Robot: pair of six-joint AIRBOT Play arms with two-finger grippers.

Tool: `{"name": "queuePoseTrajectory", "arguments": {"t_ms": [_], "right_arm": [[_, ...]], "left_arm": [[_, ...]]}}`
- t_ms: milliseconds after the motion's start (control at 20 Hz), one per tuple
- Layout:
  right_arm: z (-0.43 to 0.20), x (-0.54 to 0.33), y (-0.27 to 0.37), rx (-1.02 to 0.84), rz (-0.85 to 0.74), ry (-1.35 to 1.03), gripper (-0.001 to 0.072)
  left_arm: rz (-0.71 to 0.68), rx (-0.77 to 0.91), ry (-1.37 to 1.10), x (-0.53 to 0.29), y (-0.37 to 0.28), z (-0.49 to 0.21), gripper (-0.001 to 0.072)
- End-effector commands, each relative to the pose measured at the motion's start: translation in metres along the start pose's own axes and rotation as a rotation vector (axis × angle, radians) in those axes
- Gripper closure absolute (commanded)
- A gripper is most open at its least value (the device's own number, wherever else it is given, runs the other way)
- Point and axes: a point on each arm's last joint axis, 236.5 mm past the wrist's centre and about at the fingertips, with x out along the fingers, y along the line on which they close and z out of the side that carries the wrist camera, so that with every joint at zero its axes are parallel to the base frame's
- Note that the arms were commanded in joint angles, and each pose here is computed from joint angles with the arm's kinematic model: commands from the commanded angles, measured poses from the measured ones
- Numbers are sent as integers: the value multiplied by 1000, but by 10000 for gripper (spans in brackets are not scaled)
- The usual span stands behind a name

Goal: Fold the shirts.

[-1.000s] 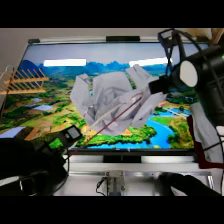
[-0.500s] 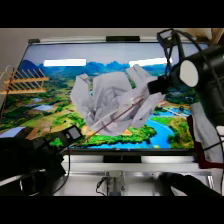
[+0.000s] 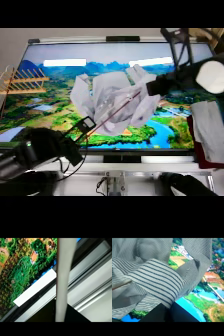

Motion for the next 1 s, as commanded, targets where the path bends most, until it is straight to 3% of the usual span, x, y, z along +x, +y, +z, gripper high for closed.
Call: {"name": "queuePoseTrajectory", "arguments": {"t_ms": [0,300,600,850,950], "right_arm": [[16,-36,33,1,161,-134,637],[16,-40,32,-4,158,-144,637],[0,-36,14,-25,82,-74,637],[3,-43,55,-53,257,-93,637],[2,-47,65,-50,301,-93,637]], "left_arm": [[-91,56,-50,17,-26,29,662],[-143,227,-162,4,-52,50,662],[-101,235,-237,-37,-34,51,662],[-107,228,-241,-14,-45,75,661],[-130,121,-317,-8,-49,105,662]]}}
